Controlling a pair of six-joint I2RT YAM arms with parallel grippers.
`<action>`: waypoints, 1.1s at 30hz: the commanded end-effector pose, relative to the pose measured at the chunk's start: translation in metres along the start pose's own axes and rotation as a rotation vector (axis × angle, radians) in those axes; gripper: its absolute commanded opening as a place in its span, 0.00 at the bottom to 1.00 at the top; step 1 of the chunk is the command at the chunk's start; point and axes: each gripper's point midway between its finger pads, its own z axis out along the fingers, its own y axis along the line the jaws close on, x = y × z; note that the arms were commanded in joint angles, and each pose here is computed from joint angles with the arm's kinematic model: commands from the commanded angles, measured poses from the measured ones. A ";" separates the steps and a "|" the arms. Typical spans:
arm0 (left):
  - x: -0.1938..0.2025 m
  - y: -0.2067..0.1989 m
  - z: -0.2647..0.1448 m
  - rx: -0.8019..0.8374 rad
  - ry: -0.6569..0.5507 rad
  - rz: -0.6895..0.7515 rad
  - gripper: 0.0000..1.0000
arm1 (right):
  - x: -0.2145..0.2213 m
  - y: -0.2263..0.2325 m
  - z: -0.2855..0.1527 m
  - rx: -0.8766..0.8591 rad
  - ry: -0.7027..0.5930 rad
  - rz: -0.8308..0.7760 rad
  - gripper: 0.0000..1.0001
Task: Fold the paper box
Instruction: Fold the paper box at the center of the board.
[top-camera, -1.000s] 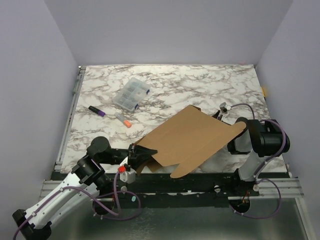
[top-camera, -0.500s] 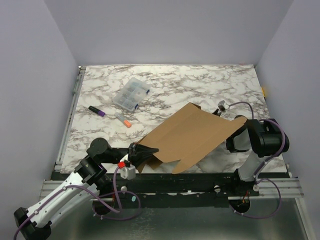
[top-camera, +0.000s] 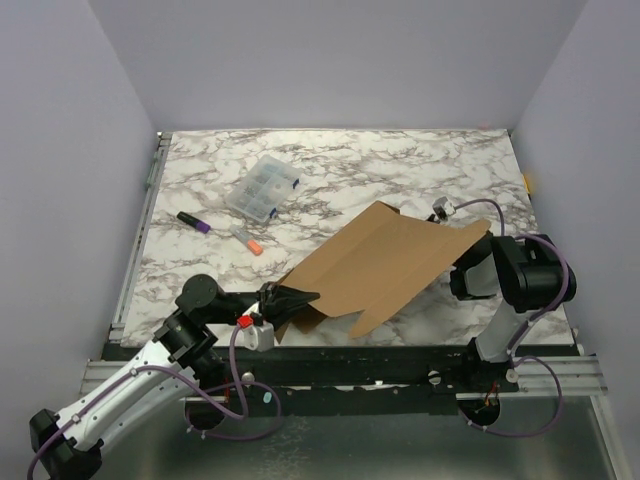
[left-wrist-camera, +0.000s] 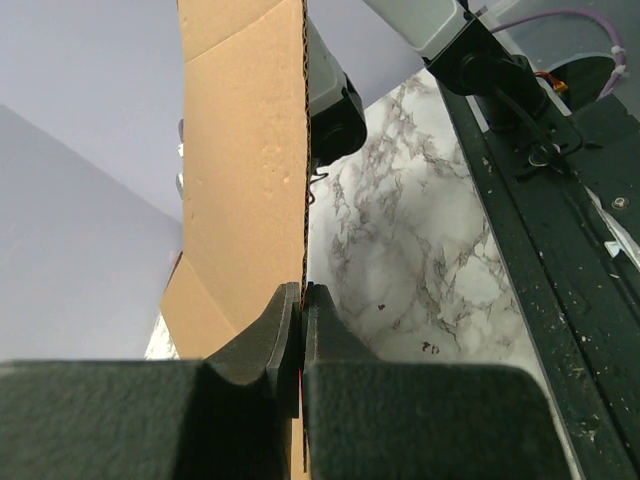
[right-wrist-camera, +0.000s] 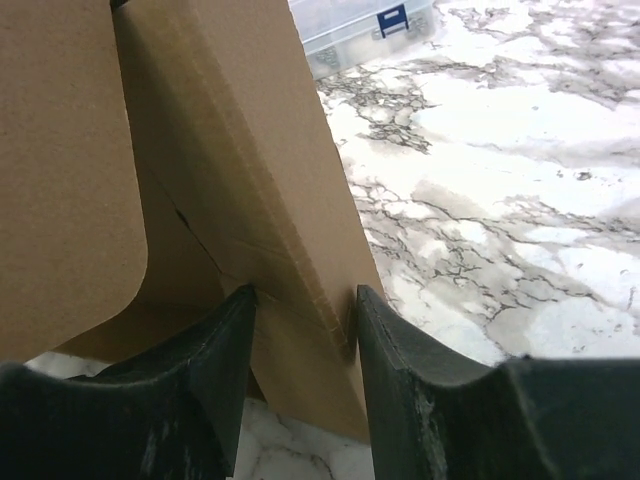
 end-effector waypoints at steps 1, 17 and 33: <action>0.002 -0.004 0.002 0.008 -0.008 -0.041 0.00 | -0.008 -0.012 0.007 0.037 -0.026 -0.058 0.49; 0.013 -0.005 0.004 -0.013 0.008 -0.085 0.00 | -0.010 -0.006 0.017 -0.079 -0.042 -0.044 0.69; 0.020 -0.027 0.003 0.055 0.006 -0.144 0.00 | -0.010 -0.020 0.013 -0.046 -0.044 -0.017 0.74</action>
